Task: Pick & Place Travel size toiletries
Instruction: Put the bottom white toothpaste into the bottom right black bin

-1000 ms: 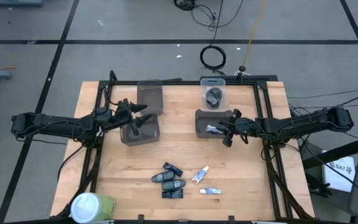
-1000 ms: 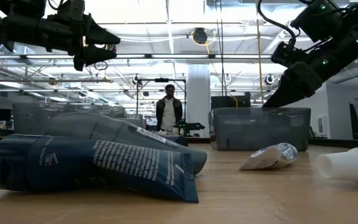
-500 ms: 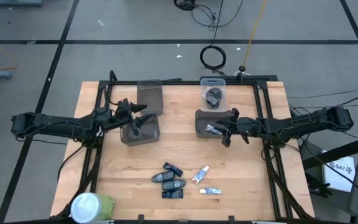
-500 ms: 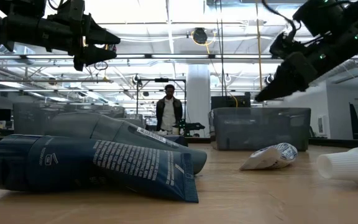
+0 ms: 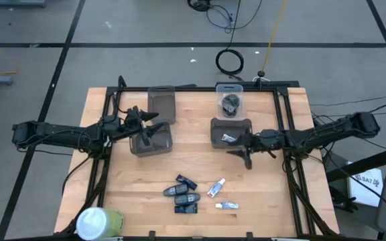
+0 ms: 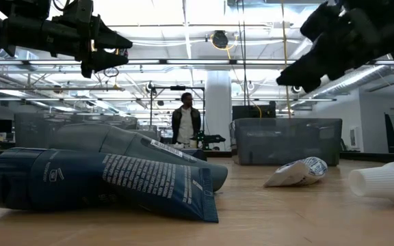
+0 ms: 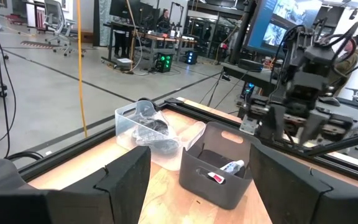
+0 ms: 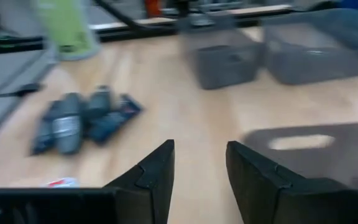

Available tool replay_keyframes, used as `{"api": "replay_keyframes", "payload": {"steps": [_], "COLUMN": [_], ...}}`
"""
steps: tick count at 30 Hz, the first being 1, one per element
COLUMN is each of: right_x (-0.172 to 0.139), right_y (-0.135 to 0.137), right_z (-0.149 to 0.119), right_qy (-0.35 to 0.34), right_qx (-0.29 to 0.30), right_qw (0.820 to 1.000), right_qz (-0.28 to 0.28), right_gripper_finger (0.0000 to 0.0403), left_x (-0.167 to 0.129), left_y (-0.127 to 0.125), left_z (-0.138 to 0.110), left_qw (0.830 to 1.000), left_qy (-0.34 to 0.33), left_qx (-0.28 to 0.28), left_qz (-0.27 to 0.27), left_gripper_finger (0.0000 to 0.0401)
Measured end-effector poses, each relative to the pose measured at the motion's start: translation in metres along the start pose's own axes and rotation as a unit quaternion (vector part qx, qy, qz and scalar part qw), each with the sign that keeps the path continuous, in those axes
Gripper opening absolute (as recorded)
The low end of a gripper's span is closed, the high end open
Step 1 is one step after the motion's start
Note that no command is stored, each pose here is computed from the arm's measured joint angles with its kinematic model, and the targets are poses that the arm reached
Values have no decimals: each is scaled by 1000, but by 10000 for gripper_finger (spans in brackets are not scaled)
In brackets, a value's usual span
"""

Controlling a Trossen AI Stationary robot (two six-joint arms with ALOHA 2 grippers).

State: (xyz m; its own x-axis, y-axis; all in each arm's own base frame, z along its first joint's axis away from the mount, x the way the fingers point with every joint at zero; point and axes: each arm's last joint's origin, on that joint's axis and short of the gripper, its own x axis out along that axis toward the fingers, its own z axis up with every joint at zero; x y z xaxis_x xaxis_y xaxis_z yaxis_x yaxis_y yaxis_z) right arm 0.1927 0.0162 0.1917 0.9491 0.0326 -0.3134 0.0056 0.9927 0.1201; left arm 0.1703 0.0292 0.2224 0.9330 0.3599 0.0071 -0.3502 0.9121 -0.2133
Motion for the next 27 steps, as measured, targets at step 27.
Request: {"api": "replay_keyframes", "payload": {"steps": [27], "right_x": [-11], "right_y": [56], "right_z": [-4], "right_qy": [9], "right_qx": [26], "right_qw": [980], "right_qz": [198], "right_gripper_finger": [130], "left_x": [0], "left_y": [0], "left_z": [0], "left_qw": [1000], "left_qy": [0], "left_qx": [0], "left_qz": [0], "left_gripper_finger": [271]}}
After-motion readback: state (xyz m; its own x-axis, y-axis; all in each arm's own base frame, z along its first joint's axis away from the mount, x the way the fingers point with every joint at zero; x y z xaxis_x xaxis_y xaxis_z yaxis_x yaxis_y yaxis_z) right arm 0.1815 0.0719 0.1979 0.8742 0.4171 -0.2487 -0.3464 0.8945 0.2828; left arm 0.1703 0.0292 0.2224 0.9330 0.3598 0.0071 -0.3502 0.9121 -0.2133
